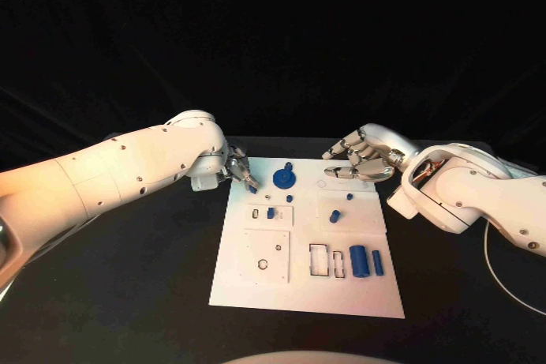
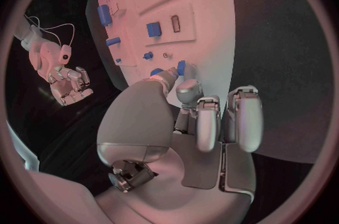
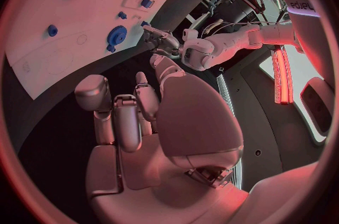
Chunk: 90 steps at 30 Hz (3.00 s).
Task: Assemble the parts on the task board
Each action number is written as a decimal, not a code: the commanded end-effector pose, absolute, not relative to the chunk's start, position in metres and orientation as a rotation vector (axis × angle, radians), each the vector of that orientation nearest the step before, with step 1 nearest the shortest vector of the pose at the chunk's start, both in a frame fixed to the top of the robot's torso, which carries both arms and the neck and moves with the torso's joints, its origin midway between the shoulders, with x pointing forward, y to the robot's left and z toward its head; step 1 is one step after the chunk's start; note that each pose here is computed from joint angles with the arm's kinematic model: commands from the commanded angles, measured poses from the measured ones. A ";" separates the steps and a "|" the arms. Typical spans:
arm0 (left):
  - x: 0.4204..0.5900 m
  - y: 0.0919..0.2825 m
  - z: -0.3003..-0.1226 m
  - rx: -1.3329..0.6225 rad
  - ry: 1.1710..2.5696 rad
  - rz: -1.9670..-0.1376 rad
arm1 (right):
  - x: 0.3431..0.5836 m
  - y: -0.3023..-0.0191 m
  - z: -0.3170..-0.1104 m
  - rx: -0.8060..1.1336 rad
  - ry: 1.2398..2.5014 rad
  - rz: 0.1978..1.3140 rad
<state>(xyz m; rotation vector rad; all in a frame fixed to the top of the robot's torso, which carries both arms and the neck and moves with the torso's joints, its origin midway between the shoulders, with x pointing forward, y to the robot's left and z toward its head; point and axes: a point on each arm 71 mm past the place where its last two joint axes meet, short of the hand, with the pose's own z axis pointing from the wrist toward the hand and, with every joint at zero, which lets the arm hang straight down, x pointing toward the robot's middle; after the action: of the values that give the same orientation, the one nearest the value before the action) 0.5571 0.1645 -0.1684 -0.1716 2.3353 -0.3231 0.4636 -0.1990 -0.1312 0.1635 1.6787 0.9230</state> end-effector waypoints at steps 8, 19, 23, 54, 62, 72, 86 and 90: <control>0.537 0.168 -0.157 -0.198 2.215 -0.489 | 0.463 -0.199 -0.131 0.156 1.678 0.930; 0.512 0.174 -0.174 -0.169 2.208 -0.516 | 0.463 -0.200 -0.131 0.158 1.676 0.928; 0.508 0.174 -0.180 -0.172 2.203 -0.523 | 0.463 -0.200 -0.131 0.158 1.676 0.929; 0.501 0.175 -0.204 -0.160 2.292 -0.476 | 0.463 -0.200 -0.132 0.156 1.681 0.931; 0.499 0.175 -0.207 -0.142 2.319 -0.469 | 0.463 -0.201 -0.132 0.156 1.682 0.931; 0.498 0.173 -0.208 -0.127 2.331 -0.470 | 0.462 -0.200 -0.132 0.156 1.683 0.932; 0.497 0.171 -0.209 -0.116 2.334 -0.467 | 0.462 -0.200 -0.132 0.156 1.683 0.933; 0.497 0.169 -0.209 -0.110 2.338 -0.467 | 0.462 -0.200 -0.132 0.155 1.683 0.934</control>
<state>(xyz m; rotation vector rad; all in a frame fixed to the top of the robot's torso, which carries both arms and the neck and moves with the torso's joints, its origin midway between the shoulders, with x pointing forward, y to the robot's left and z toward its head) 0.5015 0.1740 -0.2031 -0.1464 2.2960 -0.4711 0.4630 -0.2017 -0.1315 0.1696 1.6783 0.9244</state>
